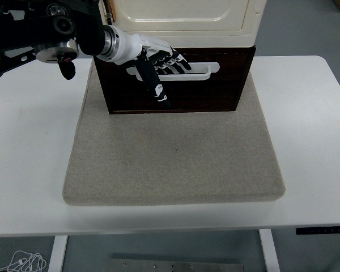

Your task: Open the drawer under the combination cabinet

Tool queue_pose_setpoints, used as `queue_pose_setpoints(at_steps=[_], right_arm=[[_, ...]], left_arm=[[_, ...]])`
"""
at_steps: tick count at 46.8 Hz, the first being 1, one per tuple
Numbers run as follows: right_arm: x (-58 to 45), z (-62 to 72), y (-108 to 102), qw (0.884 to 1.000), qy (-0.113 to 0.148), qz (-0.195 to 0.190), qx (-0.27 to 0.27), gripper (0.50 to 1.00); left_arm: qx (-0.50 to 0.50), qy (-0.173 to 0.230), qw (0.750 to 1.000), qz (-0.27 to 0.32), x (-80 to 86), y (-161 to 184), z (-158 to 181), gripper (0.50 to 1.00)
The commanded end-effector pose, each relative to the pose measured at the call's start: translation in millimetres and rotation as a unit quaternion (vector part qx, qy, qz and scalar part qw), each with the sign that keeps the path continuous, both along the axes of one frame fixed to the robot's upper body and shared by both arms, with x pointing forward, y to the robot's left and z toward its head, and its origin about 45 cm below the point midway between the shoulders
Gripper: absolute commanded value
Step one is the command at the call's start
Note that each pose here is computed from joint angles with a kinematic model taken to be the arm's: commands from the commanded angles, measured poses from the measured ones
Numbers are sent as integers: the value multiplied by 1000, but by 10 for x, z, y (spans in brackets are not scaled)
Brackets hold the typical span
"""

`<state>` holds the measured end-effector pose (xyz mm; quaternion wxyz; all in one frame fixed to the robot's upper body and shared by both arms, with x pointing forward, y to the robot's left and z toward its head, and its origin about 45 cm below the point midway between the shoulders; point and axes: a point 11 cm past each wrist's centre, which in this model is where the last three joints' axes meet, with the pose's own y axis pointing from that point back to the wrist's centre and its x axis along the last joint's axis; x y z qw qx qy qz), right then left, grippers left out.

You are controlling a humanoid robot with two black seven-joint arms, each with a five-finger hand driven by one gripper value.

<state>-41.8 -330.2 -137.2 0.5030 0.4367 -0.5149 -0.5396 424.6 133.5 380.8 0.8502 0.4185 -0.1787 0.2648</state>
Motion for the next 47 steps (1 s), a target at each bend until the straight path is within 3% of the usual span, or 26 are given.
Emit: queue_pose_setpoints(at_steps=[1,47], right_arm=[[1,0,1,1000,0,0,0,926],[1,0,1,1000,0,0,0,926]], left_arm=[[1,1,1000,-1,-4,-6,-10,1000],[15,31,998,-56,-113,10,65,1000]])
